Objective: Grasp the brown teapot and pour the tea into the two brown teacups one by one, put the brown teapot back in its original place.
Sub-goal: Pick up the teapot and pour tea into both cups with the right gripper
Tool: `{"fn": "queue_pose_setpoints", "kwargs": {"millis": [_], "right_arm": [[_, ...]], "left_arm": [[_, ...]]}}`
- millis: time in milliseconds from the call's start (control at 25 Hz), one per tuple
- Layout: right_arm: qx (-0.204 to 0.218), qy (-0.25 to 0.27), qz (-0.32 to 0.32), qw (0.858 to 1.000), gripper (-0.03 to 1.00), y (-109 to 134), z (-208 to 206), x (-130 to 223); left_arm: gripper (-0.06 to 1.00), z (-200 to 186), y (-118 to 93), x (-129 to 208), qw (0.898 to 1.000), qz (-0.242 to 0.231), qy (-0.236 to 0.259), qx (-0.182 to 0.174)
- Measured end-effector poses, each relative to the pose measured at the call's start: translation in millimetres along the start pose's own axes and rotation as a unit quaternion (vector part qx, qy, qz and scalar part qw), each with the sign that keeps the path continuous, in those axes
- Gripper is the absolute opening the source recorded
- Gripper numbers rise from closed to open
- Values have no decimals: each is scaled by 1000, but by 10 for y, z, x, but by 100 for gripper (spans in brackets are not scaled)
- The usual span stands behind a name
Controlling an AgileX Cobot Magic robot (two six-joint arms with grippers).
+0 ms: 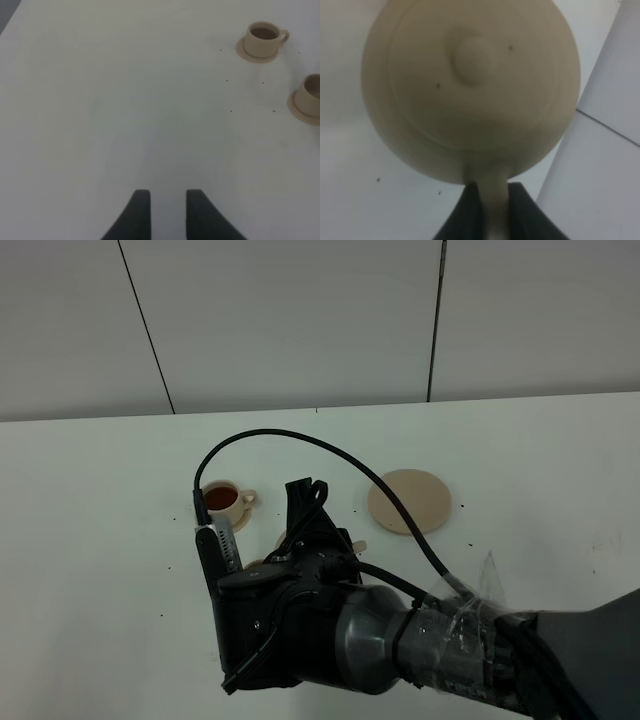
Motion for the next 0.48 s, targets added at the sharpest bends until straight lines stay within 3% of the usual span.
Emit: {"fn": "queue_pose_setpoints", "kwargs": {"millis": [480], "right_arm": [[33, 0, -23, 999, 9, -77, -33, -22]], "left_arm": [[24, 0, 0, 0, 1000, 0, 0, 0]]}}
Point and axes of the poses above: a point on each arm's last joint axis where the gripper is mounted, z pointing out along that axis toward the gripper, y along the wrist's bending axis when the last joint is at zero, x = y × z, the point moved 6 cm from there along z, pointing out along that axis toward the gripper, and after that the axes turned 1 degree about z, right-handed, at the moved point
